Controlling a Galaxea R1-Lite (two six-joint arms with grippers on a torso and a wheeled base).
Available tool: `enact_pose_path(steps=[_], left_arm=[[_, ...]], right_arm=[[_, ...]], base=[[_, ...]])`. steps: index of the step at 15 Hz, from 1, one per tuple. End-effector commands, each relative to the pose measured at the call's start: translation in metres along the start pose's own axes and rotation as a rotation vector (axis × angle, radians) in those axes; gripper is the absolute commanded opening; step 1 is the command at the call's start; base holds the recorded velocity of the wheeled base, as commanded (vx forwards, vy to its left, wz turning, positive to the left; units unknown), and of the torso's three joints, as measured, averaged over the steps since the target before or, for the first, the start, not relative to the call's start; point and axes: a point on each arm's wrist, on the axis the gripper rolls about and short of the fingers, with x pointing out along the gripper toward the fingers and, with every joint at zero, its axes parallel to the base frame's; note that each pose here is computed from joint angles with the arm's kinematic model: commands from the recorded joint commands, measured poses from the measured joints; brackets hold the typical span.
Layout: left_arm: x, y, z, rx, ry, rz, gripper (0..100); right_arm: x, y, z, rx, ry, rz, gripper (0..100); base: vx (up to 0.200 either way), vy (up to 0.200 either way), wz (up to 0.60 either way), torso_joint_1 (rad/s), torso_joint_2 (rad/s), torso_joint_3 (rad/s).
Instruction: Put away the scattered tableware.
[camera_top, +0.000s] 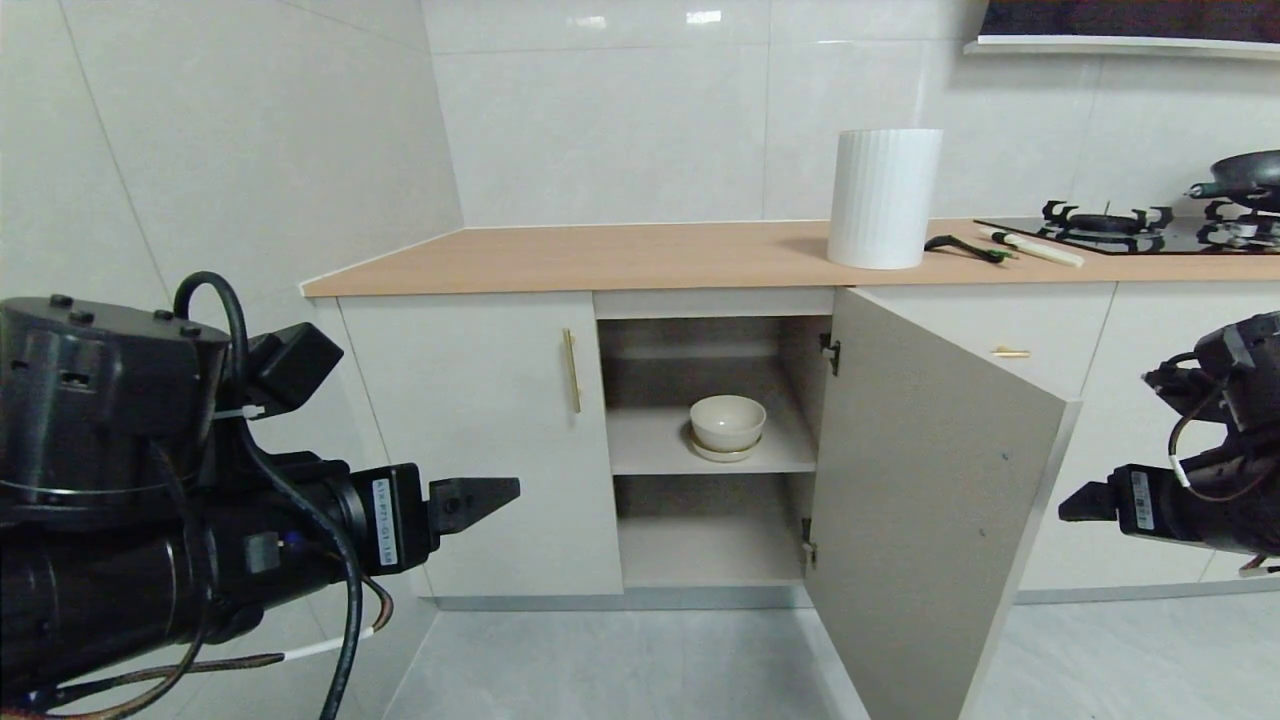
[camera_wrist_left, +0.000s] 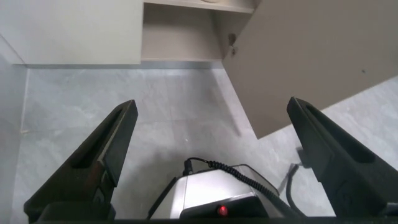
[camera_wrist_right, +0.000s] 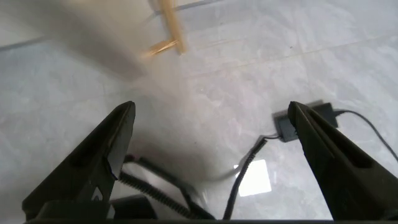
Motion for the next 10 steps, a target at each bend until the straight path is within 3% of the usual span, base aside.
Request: enact_pose_path(steps=[1, 5, 10], left_arm=[[0.0, 0.0, 0.0, -0.001, 0.0, 0.001, 100], [0.0, 0.0, 0.0, -0.001, -0.001, 0.0, 100], [0.001, 0.0, 0.0, -0.002, 0.001, 0.0, 100]], right_arm=[[0.012, -0.01, 0.008, 0.04, 0.006, -0.036, 100], [0.046, -0.017, 0.018, 0.09, -0.007, -0.066, 100], [0.078, -0.005, 0.02, 0.182, -0.025, -0.042, 100]], base=[[0.0, 0.0, 0.0, 0.0, 0.0, 0.0], [0.0, 0.0, 0.0, 0.0, 0.0, 0.0], [0.0, 0.0, 0.0, 0.0, 0.0, 0.0]])
